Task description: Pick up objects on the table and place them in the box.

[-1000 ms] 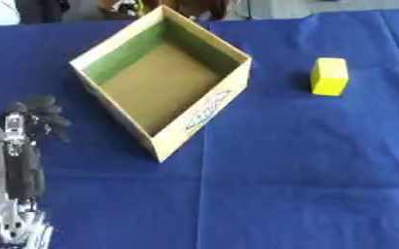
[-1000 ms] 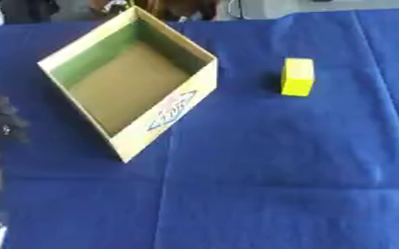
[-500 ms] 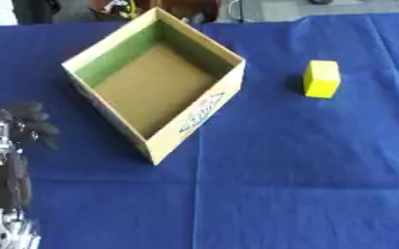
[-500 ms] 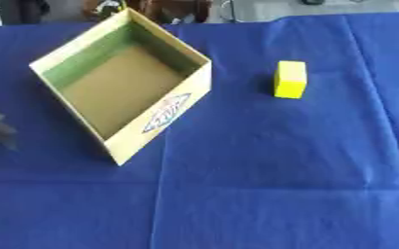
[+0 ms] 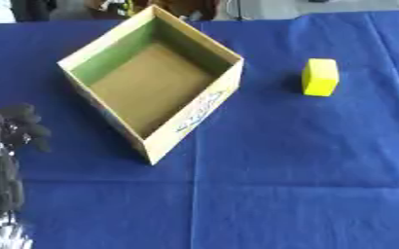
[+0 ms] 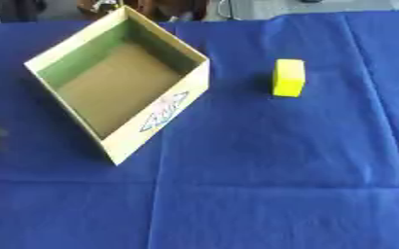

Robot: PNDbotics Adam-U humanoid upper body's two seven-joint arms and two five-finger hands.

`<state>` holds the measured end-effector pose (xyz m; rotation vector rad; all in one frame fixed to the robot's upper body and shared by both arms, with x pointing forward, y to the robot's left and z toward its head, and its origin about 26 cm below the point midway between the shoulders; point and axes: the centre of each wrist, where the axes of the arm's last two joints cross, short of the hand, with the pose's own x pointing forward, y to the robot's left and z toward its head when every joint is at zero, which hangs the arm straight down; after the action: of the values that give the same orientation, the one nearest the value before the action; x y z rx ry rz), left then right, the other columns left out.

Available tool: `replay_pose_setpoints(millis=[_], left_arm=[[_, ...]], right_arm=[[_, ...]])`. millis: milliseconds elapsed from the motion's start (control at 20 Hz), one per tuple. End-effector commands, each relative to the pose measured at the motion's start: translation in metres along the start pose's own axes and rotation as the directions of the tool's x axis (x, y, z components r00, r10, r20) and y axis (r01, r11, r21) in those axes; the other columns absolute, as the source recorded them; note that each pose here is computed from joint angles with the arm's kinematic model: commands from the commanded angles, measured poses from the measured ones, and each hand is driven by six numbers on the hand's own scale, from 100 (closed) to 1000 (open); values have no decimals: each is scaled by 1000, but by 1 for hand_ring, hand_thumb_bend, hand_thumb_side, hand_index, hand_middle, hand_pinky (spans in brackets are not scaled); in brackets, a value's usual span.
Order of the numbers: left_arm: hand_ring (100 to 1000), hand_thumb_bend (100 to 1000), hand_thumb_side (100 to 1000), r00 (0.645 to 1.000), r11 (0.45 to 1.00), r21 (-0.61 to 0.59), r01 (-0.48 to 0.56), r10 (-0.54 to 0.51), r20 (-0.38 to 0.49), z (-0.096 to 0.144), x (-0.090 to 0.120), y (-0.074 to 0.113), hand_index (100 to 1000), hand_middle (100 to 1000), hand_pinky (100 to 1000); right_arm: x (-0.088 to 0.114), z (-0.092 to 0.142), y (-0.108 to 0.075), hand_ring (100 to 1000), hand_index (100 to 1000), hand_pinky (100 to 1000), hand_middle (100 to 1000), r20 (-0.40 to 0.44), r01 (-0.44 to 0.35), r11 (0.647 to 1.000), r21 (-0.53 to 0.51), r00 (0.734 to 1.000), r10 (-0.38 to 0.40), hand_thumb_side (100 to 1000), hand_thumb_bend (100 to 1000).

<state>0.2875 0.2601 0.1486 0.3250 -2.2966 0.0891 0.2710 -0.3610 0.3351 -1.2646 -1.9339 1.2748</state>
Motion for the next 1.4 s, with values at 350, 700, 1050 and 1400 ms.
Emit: replay_pose_setpoints(millis=[350, 700, 1050, 1400], left_arm=[[451, 100, 882, 1000, 999, -43, 18, -16, 26, -3, 5, 2, 631, 491, 294], [451, 100, 885, 1000, 998, -57, 15, -14, 24, -3, 5, 1, 631, 491, 293], [451, 100, 886, 1000, 998, -63, 10, -9, 23, -3, 5, 0, 630, 491, 292], [451, 100, 886, 1000, 998, -70, 4, -3, 22, -3, 5, -1, 630, 491, 291]], right_arm=[[-9, -13, -34, 953, 999, 940, 896, 0, -154, 926, 345, 987, 164, 753, 513], [-35, -22, -35, 957, 1000, 945, 908, -37, -128, 875, 467, 986, 164, 683, 554], [-42, -23, -20, 964, 1000, 948, 929, -41, -109, 807, 580, 986, 163, 570, 578], [-42, -24, -10, 965, 1000, 946, 934, -48, -91, 773, 628, 987, 156, 567, 566]])
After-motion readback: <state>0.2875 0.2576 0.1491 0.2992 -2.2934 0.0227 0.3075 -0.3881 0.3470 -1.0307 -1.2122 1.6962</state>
